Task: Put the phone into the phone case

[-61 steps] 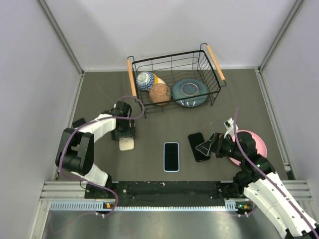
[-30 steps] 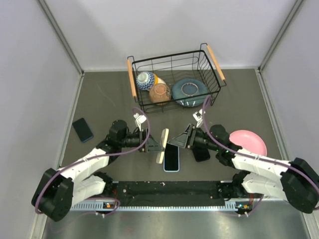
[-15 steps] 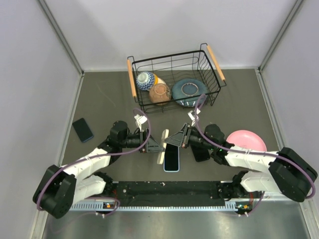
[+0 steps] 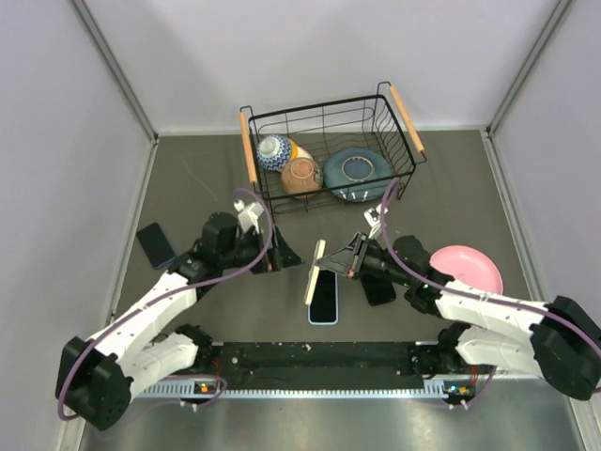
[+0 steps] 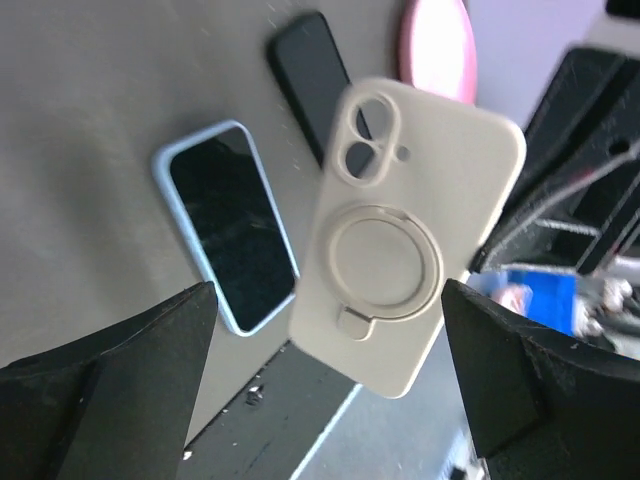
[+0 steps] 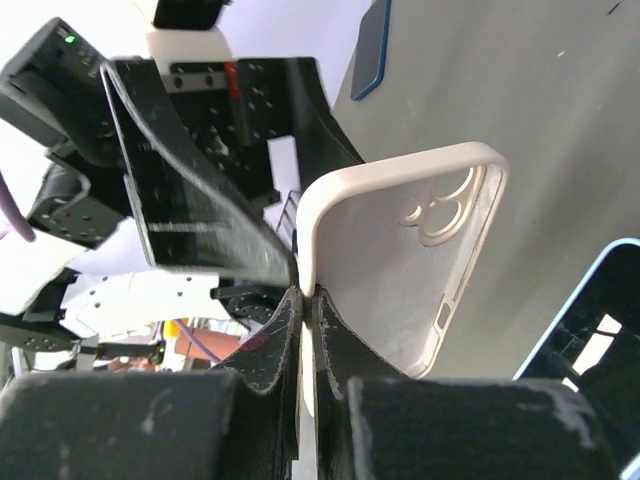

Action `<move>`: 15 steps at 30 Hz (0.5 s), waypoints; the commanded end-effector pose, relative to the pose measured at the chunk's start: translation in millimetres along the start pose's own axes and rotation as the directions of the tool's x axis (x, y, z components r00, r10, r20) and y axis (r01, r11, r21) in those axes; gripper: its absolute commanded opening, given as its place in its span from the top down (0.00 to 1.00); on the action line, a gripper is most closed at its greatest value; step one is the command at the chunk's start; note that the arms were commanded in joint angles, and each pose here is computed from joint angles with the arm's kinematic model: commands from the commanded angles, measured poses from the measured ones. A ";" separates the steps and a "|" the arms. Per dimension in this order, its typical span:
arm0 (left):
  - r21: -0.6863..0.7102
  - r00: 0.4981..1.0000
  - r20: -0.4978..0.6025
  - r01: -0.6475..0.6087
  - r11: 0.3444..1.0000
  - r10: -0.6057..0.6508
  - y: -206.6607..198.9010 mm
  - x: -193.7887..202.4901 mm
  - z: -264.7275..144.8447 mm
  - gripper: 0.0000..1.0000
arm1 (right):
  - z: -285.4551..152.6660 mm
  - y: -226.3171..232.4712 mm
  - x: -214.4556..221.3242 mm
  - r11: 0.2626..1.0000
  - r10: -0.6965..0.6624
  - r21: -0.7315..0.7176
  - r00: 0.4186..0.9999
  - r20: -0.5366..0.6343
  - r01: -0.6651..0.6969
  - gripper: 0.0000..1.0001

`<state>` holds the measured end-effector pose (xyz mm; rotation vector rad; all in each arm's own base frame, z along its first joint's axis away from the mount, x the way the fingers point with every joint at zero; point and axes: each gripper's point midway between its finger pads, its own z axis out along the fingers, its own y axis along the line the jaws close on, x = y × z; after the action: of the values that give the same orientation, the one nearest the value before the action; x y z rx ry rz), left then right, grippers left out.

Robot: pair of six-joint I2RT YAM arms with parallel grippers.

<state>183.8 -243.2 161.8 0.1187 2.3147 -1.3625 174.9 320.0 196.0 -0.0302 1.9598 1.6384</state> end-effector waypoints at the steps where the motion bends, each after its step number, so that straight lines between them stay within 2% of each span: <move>1: -0.332 0.985 0.165 0.009 0.943 0.049 35.5 -37.1 -32.0 0.01 | -11.5 8.0 -16.6 0.995 -0.096 0.045 0.993 0.070 0.093 1.00; 4: -0.473 0.958 0.278 0.079 0.878 0.064 51.1 -63.2 -56.1 0.01 | -20.8 6.9 -19.7 0.989 -0.130 0.086 0.989 0.074 0.124 1.00; 5: -0.597 0.933 0.353 0.167 0.785 0.070 72.8 -75.0 -82.3 0.01 | -23.3 7.2 -20.4 0.987 -0.140 0.094 0.987 0.076 0.133 1.00; 7: -0.695 0.906 0.419 0.274 0.665 0.065 98.3 -83.7 -112.0 0.02 | -31.3 9.7 -23.0 0.982 -0.164 0.105 0.982 0.088 0.155 1.00; 8: -0.727 0.875 0.482 0.377 0.574 0.035 117.5 -88.6 -140.6 0.02 | -33.8 10.2 -23.0 0.981 -0.169 0.108 0.981 0.091 0.159 1.00; 12: -0.742 0.808 0.587 0.517 0.427 0.042 153.9 -103.6 -193.3 0.02 | -48.1 17.2 -28.7 0.973 -0.209 0.119 0.970 0.120 0.195 1.00; 15: -0.750 0.763 0.640 0.597 0.284 0.088 182.0 -116.2 -237.3 0.02 | -57.8 21.2 -33.6 0.965 -0.241 0.140 0.961 0.137 0.223 1.00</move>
<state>270.5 3.9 159.0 -0.8828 2.2238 -0.1408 166.8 271.5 205.6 -0.0603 1.9355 1.3888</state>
